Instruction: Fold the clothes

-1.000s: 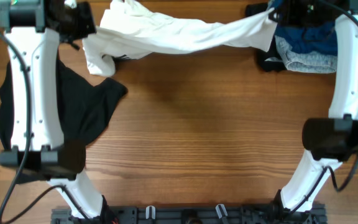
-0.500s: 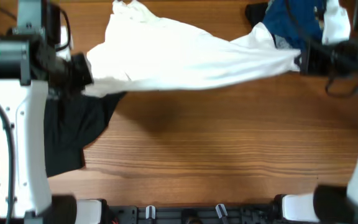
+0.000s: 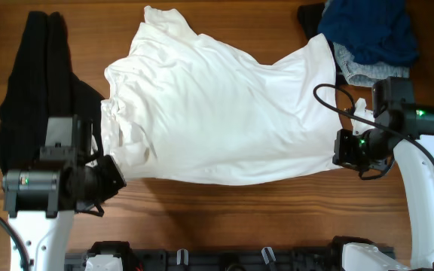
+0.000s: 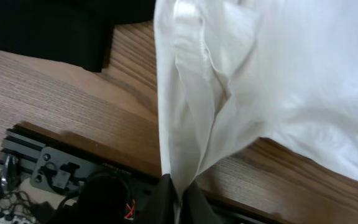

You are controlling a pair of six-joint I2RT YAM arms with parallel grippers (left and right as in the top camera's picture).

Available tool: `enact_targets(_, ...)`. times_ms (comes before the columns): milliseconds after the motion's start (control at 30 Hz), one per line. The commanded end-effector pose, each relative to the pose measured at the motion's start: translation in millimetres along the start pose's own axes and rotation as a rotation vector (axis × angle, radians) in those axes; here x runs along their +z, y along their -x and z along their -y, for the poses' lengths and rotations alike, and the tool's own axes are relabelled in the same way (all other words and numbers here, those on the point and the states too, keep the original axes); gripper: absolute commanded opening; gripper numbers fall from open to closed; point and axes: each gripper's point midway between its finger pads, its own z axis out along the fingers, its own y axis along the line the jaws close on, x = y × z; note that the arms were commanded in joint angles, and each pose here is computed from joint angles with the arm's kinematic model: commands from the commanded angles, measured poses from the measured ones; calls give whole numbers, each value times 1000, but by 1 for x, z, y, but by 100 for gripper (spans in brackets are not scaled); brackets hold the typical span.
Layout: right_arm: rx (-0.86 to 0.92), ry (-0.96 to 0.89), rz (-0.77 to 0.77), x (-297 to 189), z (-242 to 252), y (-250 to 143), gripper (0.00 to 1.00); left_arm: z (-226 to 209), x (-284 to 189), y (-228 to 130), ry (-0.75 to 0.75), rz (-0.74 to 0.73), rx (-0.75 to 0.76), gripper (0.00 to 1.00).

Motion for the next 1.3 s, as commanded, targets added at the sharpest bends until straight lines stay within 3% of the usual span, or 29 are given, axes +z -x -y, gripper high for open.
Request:
enact_targets(0, 88, -70, 51, -5, 12, 3, 4, -1, -5, 1, -26, 55, -37, 9)
enact_targets(167, 126, -62, 93, -6, 11, 14, 4, 2, 0, 17, -6, 90, -38, 8)
enact_targets(267, 121, -55, 132, -7, 10, 24, 4, 6, 14, 26, 25, 39, -39, 5)
enact_targets(367, 118, -51, 154, -7, 9, 30, 11, 12, 30, 26, 39, -47, -40, 5)
enact_targets(467, 117, -51, 157, -4, 9, 35, 19, 21, 41, 16, 20, -155, -47, 22)
enact_targets(567, 118, -52, 147, 2, 10, 40, 20, 30, 48, 0, -10, -232, -34, 54)
enact_targets(633, 118, -54, 134, 6, 10, 42, 25, 28, 56, -12, 11, -265, -48, 66)
enact_targets(767, 119, -54, 112, 16, 11, 44, 31, 24, 77, -33, 52, -318, -80, 68)
enact_targets(900, 119, -50, 112, 30, 13, 44, 39, 22, 98, -44, 64, -334, -93, 62)
enact_targets(1100, 108, -40, 143, 31, 12, 52, 50, 8, 127, -43, 129, -271, -181, 61)
enact_targets(1267, 78, 3, 171, 30, 4, 60, 55, -4, 149, -31, 180, -159, -341, 77)
